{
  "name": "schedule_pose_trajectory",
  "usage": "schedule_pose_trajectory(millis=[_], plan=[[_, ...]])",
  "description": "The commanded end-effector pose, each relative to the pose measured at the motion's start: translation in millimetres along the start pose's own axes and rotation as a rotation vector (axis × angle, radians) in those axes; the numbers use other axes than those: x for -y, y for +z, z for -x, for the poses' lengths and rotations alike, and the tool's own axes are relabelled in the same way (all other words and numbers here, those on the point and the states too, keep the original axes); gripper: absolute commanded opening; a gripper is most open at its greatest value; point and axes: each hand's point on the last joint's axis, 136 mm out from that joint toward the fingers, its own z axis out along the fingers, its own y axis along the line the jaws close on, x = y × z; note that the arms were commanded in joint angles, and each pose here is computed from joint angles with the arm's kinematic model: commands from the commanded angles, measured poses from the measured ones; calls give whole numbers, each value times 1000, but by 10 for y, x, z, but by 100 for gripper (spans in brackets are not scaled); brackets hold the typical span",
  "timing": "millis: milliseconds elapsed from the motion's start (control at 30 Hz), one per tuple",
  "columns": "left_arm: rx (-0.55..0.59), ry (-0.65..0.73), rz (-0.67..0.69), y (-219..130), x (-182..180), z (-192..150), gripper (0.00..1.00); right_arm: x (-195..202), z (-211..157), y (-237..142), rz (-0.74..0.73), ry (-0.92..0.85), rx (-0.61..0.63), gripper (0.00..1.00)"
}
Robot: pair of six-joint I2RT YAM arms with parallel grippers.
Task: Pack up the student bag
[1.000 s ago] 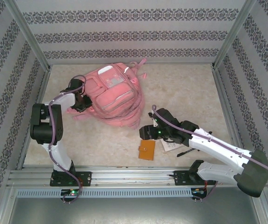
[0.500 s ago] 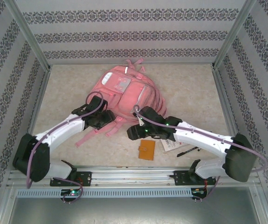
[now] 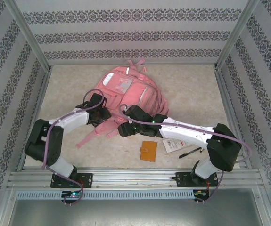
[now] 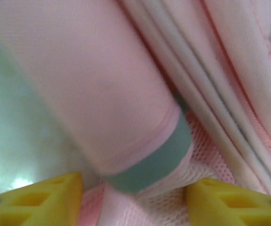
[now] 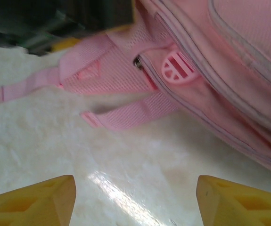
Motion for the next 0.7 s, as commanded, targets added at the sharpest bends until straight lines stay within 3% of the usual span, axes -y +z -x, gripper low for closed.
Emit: schedule_pose_trajectory(millis=[0, 133, 167, 333, 533, 667], plan=[[31, -25, -3, 205, 91, 118, 40, -99, 170, -29, 40, -11, 82, 69], [5, -13, -35, 89, 181, 85, 8, -207, 44, 61, 85, -14, 60, 69], [15, -8, -44, -3, 199, 90, 6, -216, 5, 94, 91, -5, 45, 68], [8, -2, -130, -458, 284, 7, 0, -246, -116, 216, 104, 17, -25, 65], [-8, -29, -242, -797, 349, -206, 0, -42, -36, 338, 4, 102, 18, 53], [-21, -24, -268, -914, 342, -305, 0, -27, 96, 381, -9, 178, 56, 50]])
